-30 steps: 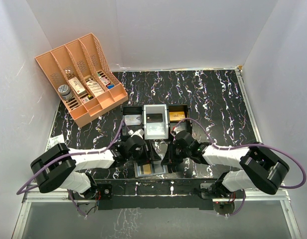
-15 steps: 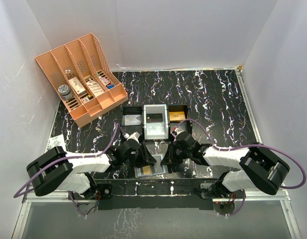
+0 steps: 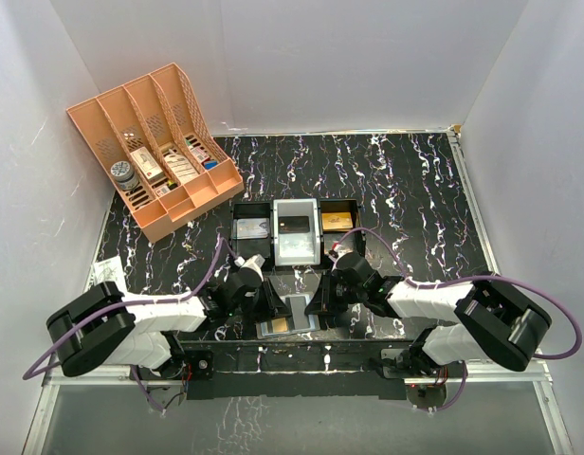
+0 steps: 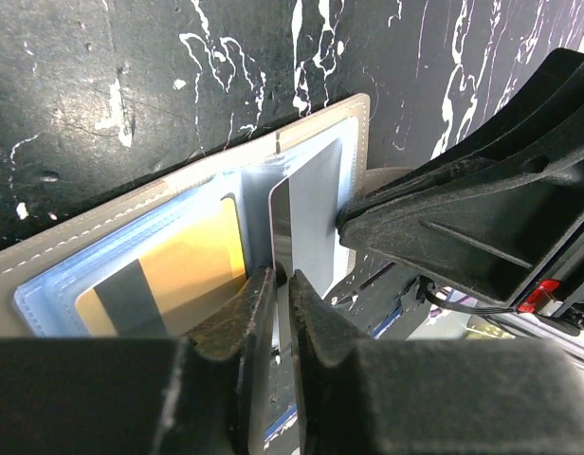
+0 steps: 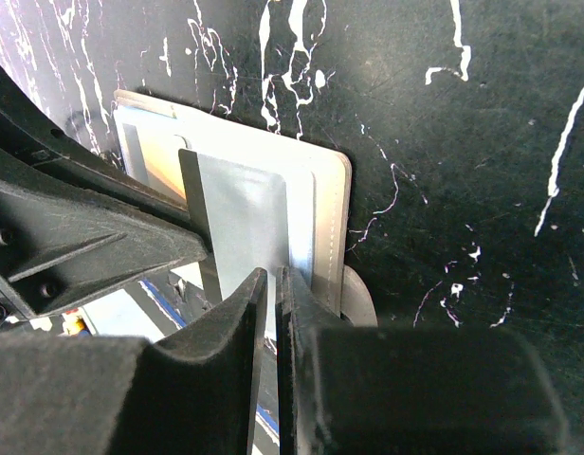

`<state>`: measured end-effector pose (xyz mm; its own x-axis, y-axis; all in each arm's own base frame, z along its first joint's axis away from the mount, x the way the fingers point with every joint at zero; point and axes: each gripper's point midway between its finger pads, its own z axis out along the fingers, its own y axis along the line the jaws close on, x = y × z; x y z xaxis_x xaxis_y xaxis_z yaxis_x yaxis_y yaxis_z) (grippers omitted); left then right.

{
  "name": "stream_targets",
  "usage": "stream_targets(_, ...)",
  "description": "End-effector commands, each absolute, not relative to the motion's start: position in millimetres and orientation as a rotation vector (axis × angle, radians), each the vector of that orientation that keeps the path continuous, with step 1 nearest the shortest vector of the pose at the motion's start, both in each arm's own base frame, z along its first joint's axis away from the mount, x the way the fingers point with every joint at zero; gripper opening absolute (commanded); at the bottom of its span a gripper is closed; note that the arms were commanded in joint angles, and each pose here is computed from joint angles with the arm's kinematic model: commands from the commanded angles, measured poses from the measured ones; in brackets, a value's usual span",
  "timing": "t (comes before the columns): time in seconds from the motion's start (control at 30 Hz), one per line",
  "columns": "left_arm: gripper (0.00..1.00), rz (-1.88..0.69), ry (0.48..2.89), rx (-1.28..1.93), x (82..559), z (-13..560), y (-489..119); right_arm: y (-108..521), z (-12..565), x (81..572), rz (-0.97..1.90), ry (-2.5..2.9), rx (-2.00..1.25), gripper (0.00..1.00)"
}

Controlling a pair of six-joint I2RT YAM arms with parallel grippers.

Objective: Take the credit cards out of the card holder

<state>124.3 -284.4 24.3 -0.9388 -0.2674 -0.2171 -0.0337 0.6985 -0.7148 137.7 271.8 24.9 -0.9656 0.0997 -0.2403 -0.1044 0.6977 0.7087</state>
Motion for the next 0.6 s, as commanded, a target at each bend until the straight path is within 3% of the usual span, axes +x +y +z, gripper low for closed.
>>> stream_targets(0.0, 0.08, -1.132, 2.591, -0.205, 121, 27, -288, 235, -20, 120, 0.886, 2.791, 0.018, 0.1)
stream_targets(0.13, 0.0, -1.12, 2.582, -0.249, 121, 23, -282, 235, -20, 121, 0.875, 2.789, 0.019, 0.1)
stream_targets(0.57, 0.0, -1.053, 2.594, -0.238, 118, 23, -268, 253, 7, 136, 0.957, 2.713, -0.011, 0.11)
